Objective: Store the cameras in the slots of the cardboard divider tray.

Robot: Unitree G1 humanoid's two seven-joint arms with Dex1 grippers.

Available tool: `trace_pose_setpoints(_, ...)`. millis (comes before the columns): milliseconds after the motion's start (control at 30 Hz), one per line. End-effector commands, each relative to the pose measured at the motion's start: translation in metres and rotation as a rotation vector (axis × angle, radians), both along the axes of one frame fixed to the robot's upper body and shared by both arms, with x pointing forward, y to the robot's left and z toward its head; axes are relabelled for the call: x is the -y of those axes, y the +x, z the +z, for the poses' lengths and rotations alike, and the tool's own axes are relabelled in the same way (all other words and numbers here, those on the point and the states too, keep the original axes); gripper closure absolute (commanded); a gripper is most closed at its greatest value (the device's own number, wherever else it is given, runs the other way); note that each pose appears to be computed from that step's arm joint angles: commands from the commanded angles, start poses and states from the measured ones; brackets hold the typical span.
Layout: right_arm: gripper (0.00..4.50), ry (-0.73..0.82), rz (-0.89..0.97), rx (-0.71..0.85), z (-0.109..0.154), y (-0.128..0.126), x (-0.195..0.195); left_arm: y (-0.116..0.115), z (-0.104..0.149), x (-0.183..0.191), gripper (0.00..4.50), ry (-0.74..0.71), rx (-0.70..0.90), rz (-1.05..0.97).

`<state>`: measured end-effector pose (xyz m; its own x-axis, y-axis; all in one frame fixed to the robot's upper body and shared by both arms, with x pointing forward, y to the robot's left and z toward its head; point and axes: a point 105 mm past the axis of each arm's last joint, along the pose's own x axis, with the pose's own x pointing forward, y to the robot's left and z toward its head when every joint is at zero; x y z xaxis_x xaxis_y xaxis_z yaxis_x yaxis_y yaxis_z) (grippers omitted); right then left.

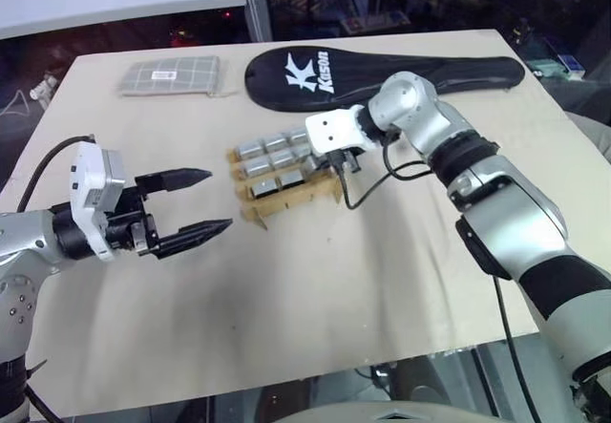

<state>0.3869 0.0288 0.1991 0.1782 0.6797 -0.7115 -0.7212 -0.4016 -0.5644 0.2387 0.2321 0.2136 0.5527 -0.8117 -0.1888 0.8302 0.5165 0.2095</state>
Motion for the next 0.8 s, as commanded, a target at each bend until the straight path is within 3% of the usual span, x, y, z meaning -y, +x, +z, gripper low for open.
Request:
trace_pose_setpoints(33,3.85,-0.043,-0.003,0.007,0.001,0.001,-0.002,-0.004,0.008,0.0,0.0,0.023,0.045,0.0)
trace_pose_setpoints(367,3.85,-0.174,-0.154,-0.083,-0.015,0.009,0.014,-0.005,0.006,-0.001,0.0,0.013,0.035,0.003)
trace_pose_setpoints(700,3.85,-0.145,-0.181,-0.1,-0.013,0.007,0.001,-0.002,0.004,-0.001,0.0,0.016,0.039,0.004)
trace_pose_setpoints(800,2.44,-0.112,-0.167,-0.104,-0.009,0.006,-0.003,-0.002,0.003,-0.002,0.0,0.014,0.038,0.005)
